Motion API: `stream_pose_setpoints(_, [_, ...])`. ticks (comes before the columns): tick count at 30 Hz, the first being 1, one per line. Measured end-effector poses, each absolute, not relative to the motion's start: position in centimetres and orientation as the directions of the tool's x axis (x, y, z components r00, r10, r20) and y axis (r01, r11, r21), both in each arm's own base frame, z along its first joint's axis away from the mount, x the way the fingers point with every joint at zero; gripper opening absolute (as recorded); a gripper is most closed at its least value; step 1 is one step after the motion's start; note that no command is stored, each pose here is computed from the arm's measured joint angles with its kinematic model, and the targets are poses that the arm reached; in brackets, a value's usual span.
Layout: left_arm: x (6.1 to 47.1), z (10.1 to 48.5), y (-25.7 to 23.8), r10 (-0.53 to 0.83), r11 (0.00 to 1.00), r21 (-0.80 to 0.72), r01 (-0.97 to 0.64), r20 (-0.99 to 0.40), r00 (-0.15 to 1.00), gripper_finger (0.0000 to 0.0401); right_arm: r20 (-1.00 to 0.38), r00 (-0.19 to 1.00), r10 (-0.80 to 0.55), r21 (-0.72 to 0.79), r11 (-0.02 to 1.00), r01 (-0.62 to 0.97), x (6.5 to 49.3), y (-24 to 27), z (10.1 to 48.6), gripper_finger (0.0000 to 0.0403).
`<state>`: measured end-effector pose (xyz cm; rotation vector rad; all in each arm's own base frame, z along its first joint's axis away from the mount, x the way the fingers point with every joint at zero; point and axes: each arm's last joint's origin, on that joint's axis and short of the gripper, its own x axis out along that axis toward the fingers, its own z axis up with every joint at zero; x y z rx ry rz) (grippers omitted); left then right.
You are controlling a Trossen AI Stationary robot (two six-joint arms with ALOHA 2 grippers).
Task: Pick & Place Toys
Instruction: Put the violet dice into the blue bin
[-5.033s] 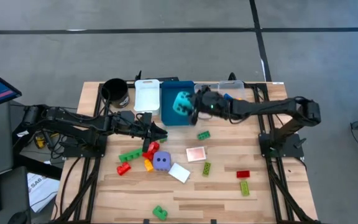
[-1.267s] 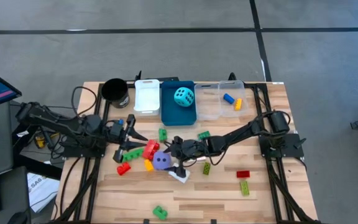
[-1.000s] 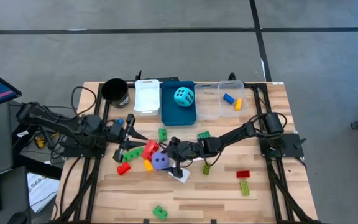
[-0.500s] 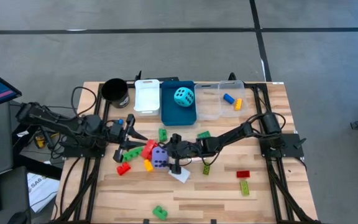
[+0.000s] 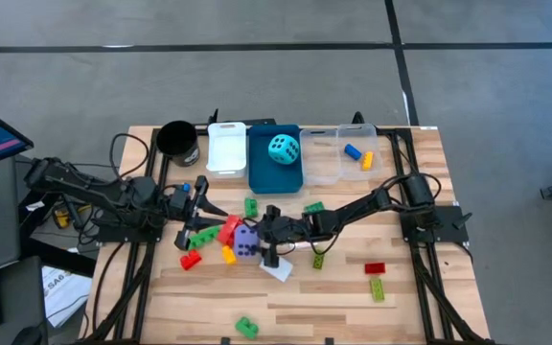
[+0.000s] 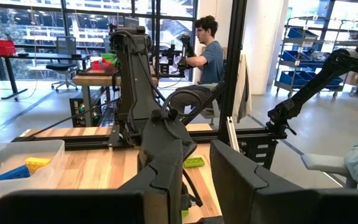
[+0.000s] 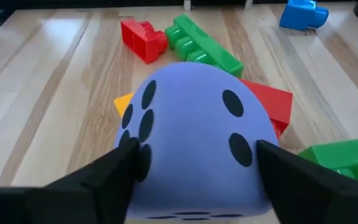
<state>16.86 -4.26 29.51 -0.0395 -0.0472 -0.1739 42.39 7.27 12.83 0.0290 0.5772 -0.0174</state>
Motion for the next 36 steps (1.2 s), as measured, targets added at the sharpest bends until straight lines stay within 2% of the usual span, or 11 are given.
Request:
stream_pose_setpoints(6, [16.9,29.5,-4.3,-0.172,0.984,-0.036,0.174,0.050,0.984,0.0076,-0.518,0.855,-0.021,0.036,0.998,0.046,42.5,7.3,13.1,0.0220])
stream_pose_setpoints(14, [16.9,29.4,-4.3,-0.172,0.984,-0.035,0.174,0.043,0.984,0.0076,-0.516,0.856,-0.036,0.024,0.998,0.056,41.9,7.1,15.1,0.0214])
stream_pose_setpoints(22, [16.9,29.4,-4.3,-0.172,0.984,-0.035,0.174,0.043,0.984,0.0076,-0.433,0.846,-0.312,-0.211,0.947,0.241,39.8,4.4,21.9,0.0202])
stream_pose_setpoints(27, [16.9,29.4,-4.3,-0.172,0.984,-0.035,0.174,0.044,0.984,0.0076,-0.379,0.787,-0.487,-0.300,0.869,0.393,38.0,0.0,25.8,0.0204])
stream_pose_setpoints(32, [16.9,29.4,-4.3,-0.172,0.984,-0.035,0.174,0.043,0.984,0.0076,-0.416,0.733,-0.538,-0.282,0.843,0.459,37.8,-5.4,25.2,0.0204])
stream_pose_setpoints(36, [16.9,29.4,-4.3,-0.172,0.984,-0.035,0.174,0.043,0.984,0.0076,-0.480,0.775,-0.411,-0.134,0.908,0.398,38.5,-8.0,23.0,0.0222])
